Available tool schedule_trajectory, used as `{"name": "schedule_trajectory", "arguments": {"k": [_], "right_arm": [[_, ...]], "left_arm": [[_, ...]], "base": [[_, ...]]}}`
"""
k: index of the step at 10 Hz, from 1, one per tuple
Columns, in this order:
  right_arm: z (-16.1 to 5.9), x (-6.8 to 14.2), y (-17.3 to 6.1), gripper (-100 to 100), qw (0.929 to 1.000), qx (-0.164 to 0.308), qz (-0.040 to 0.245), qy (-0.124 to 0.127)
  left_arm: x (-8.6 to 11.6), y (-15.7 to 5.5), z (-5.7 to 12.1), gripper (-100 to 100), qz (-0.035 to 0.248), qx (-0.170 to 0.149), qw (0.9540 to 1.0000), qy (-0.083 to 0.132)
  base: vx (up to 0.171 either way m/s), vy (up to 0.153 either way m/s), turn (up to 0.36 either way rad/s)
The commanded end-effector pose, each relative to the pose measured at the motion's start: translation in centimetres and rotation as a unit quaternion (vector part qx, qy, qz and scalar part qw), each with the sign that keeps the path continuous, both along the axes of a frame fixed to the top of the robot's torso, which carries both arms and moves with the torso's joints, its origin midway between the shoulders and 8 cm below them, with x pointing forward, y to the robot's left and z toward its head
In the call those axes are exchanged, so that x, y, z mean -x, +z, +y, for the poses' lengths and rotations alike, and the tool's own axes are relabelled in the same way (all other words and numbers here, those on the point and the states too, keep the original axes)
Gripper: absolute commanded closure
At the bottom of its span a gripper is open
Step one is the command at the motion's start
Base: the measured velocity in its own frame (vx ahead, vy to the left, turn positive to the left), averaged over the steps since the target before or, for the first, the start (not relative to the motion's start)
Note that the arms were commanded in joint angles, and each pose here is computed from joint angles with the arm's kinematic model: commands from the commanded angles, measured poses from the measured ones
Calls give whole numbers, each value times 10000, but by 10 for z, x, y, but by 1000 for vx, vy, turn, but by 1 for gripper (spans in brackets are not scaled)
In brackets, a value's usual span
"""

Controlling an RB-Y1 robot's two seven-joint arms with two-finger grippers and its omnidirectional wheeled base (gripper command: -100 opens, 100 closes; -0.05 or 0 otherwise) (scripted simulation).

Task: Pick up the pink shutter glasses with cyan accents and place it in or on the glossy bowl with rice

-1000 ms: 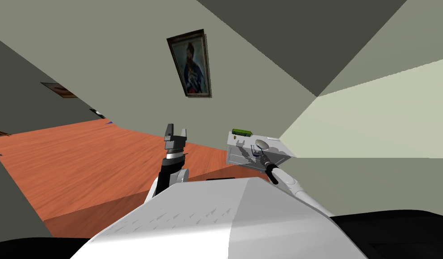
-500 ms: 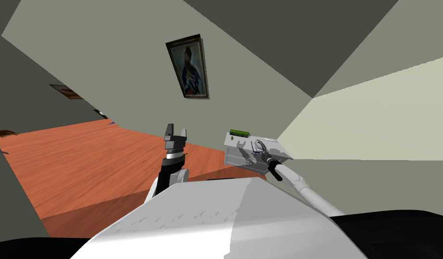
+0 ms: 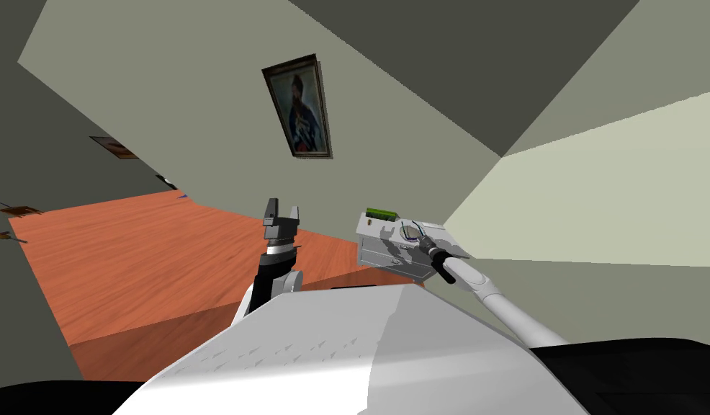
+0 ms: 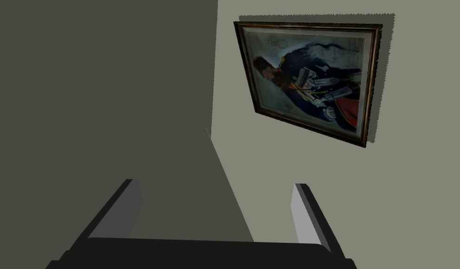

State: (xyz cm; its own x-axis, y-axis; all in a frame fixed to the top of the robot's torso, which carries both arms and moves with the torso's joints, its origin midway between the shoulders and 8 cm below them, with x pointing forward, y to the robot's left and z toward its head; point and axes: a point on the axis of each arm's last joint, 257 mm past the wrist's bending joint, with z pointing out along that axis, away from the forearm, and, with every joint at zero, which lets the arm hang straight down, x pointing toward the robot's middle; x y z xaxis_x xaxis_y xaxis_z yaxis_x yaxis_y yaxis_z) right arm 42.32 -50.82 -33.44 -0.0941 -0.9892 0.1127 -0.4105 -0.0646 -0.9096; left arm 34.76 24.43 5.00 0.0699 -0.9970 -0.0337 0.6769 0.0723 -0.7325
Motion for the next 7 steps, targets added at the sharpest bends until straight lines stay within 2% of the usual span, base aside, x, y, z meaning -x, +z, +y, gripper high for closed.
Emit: {"name": "schedule_trajectory", "arguments": {"k": [1,2,6,7], "right_arm": [[0,0,0,100,10000,0,0,0],[0,-2,3,-100,10000,0,-18,17],[0,-2,3,-100,10000,1,-18,14],[0,-2,3,0,10000,1,-18,14]], "left_arm": [[0,0,0,0,0,0,10000,0],[0,0,0,0,0,0,10000,0],[0,0,0,0,0,1,10000,0],[0,0,0,0,0,1,10000,0]], "base": [[14,-53,23],[3,-10,1],[0,0,0],[0,0,0]]}}
